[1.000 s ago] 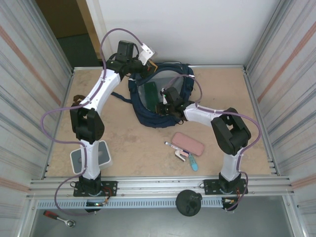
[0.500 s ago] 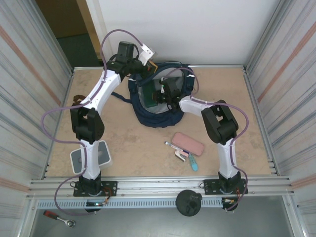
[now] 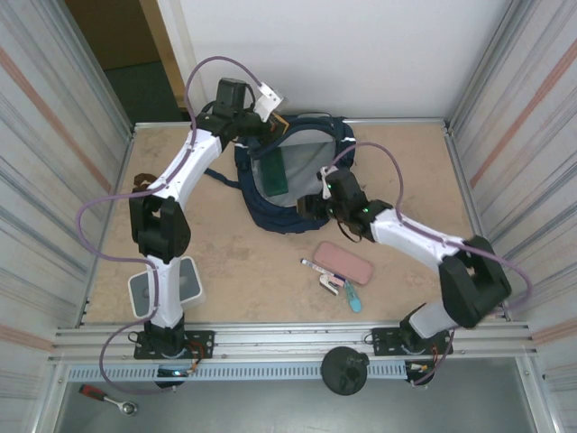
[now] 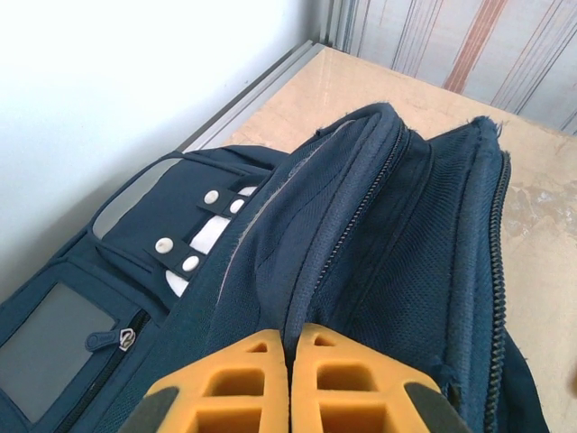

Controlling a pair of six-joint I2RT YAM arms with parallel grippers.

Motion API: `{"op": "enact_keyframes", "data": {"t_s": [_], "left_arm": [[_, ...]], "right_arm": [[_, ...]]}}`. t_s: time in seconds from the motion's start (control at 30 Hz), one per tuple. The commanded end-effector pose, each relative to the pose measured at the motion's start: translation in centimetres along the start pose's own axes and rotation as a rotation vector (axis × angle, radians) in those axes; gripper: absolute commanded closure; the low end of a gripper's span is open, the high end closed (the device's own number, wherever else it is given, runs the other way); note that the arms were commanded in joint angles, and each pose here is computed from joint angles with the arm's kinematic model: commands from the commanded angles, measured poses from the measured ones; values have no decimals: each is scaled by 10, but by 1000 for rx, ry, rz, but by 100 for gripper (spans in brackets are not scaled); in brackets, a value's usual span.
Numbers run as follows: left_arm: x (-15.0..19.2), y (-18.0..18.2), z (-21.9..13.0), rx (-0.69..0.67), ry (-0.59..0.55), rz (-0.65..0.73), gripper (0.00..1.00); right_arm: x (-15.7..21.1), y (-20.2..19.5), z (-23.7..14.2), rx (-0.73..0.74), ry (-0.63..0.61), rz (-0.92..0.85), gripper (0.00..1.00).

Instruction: Pack the student bag

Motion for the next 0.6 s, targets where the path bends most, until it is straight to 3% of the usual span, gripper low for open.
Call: {"op": "enact_keyframes", "data": {"t_s": [0.0, 0.1, 0.13, 0.3, 0.57], "left_arm": [[-32, -20, -22, 26, -117, 78, 100], [-29, -21, -22, 25, -118, 91, 100], [-30, -20, -22, 23, -121, 95, 100], [-28, -20, -22, 23, -111, 102, 100], [-25, -19, -18, 14, -105, 112, 100]], "right_arm": [[55, -8, -22, 54, 195, -20, 16], [76, -3, -36, 46, 269, -16, 9], [81, -1, -39, 49, 292, -26, 1], [101, 18, -50, 97, 376, -149, 1], [128, 32, -49, 84, 478, -183, 1]]}}
Point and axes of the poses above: each hand's point on the last joint's axis, 136 mm out from that joint toward the fingers, its own z axis out along the fingers, its own y axis along the line the jaws close on, x = y × z, the point moved 7 cm from there along -z, back along the fingers, and after that the axes turned 14 degrees about -z, right-handed, at the moved point
